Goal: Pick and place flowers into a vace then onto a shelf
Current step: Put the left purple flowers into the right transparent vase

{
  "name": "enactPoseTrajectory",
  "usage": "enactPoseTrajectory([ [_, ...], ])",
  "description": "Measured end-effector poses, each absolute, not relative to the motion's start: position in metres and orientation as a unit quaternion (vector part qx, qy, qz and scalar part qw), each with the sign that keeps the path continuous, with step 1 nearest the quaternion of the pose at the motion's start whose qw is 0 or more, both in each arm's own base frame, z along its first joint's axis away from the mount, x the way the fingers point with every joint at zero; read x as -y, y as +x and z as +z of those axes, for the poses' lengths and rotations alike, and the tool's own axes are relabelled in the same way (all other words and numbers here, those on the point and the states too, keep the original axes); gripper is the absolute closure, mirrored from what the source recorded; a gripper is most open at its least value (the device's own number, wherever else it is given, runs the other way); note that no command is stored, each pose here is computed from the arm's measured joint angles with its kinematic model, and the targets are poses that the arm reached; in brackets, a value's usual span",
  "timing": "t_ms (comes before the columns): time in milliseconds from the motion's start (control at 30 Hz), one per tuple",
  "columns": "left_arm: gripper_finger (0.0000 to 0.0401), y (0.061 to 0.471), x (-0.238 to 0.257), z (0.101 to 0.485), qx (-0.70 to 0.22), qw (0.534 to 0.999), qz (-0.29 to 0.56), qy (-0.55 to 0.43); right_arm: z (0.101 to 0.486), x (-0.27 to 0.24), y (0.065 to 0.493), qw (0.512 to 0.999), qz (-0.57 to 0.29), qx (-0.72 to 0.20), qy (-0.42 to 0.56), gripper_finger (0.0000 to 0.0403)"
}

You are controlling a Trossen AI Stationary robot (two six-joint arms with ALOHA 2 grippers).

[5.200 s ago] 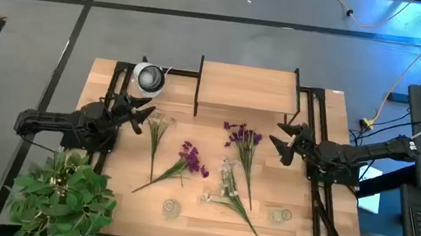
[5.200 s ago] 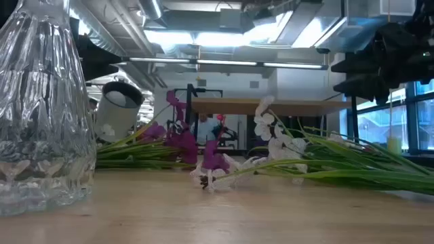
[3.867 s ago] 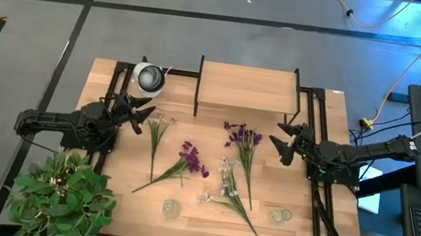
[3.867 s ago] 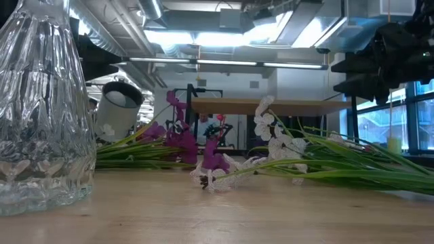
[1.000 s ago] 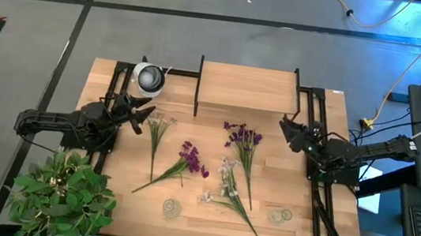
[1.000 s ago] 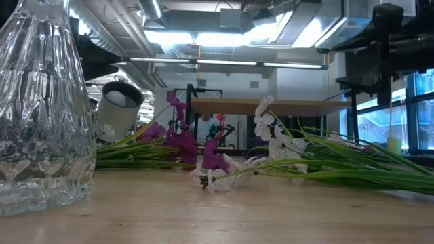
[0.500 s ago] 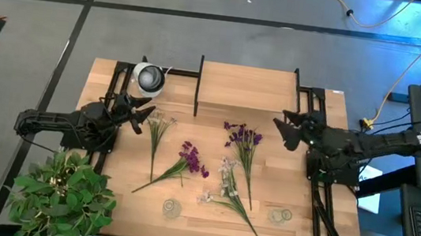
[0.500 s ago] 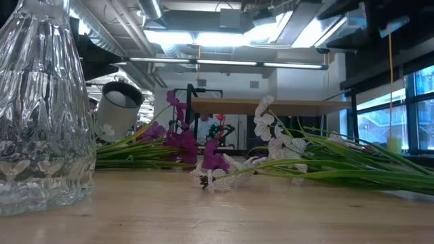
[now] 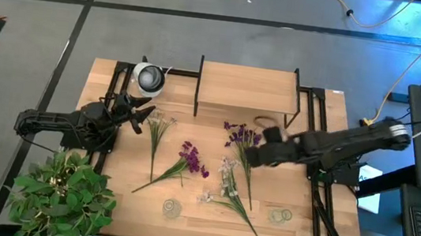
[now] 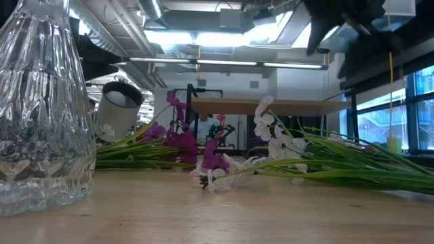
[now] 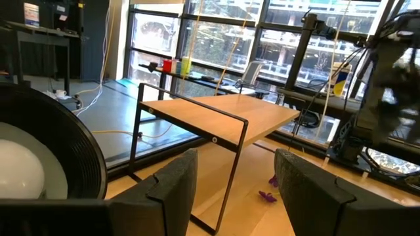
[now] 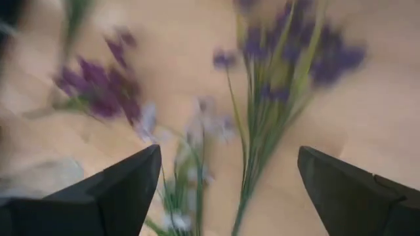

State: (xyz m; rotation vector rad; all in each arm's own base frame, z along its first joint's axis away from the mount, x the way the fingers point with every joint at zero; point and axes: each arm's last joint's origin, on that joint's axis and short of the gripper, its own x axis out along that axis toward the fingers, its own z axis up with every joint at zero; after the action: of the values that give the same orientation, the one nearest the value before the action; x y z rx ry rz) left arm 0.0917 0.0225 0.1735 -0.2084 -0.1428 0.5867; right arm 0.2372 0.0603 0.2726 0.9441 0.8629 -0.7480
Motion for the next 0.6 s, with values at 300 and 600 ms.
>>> enactPoseTrajectory([
  [300,0.0205,0.092,-0.023,0.173,0.07,0.949,0.289,-0.102,0.207,-0.094,0.265,0.67,-0.391,-0.487,0.401,0.0045],
  [600,0.0205,0.091,-0.024,0.173,0.072,0.942,0.312,-0.102,0.165,-0.105,0.283,0.638,-0.4,-0.523,0.399,0.0045],
])
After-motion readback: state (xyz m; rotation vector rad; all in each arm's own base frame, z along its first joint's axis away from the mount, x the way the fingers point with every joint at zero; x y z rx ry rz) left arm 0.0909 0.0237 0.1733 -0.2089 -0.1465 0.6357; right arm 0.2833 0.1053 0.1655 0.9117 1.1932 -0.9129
